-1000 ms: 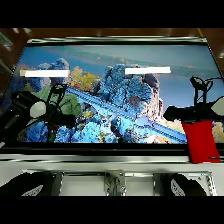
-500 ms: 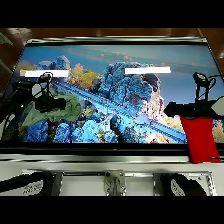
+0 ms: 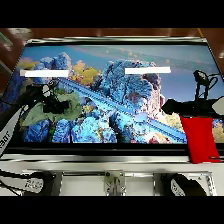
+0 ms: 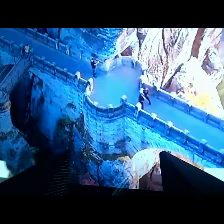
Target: Fold the shirts.
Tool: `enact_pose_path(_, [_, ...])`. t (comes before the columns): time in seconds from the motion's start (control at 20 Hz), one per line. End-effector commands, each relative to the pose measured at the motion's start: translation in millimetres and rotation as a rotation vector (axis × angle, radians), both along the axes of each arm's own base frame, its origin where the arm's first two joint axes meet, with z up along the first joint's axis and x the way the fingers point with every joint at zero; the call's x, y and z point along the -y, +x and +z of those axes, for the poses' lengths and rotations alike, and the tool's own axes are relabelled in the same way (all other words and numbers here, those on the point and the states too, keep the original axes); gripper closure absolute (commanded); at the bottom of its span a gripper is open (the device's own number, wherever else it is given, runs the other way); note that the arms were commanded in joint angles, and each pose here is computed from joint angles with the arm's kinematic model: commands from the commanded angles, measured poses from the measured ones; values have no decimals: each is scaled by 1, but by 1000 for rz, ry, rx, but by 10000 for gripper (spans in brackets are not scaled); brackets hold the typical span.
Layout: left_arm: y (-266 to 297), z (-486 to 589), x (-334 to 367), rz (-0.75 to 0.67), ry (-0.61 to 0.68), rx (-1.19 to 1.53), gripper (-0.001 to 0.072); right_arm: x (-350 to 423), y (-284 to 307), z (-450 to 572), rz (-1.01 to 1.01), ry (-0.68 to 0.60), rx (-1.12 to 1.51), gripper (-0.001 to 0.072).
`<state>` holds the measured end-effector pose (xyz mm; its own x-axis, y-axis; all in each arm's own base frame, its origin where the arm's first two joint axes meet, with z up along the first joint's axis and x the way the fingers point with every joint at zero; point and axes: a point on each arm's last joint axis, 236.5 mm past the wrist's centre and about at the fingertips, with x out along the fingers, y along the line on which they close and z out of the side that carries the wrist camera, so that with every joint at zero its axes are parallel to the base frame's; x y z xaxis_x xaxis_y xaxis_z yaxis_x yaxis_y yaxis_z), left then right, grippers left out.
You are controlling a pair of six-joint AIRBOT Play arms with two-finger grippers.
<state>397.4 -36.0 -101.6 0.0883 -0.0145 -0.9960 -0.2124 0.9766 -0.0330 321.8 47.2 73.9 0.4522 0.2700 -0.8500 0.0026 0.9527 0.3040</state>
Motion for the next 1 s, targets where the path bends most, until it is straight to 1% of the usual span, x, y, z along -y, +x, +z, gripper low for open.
enact_pose_path(0.0, [10, 15, 13, -18, -54, 22, 673, -5, 1, 2, 0, 26, 3, 53])
enact_pose_path(0.1, [35, 66, 36, -102, -92, 160, 674, -5, 1, 2, 0, 25, 3, 52])
enact_pose_path(0.25, [56, 192, 96, -331, -108, 483, 673, -5, 1, 2, 4, 23, 4, 53])
enact_pose_path(0.35, [36, 284, 150, -446, -166, 705, 674, -5, 0, 2, 4, 25, 3, 53])
enact_pose_path(0.45, [-4, 345, 198, -539, -256, 848, 675, -7, -3, 1, 11, 30, -12, 53])
enact_pose_path(0.55, [-41, 356, 232, -611, -322, 841, 675, -10, -12, -2, 27, 35, -51, 52])
enact_pose_path(0.65, [-66, 340, 264, -664, -365, 781, 674, -12, -25, -2, 63, 28, -84, 52])
enact_pose_path(0.8, [-87, 290, 318, -689, -432, 676, 673, -10, -41, 6, 102, -4, -80, 52])
enact_pose_path(0.95, [-112, 232, 393, -726, -556, 565, 663, 0, -46, 12, 97, -53, -59, 52])
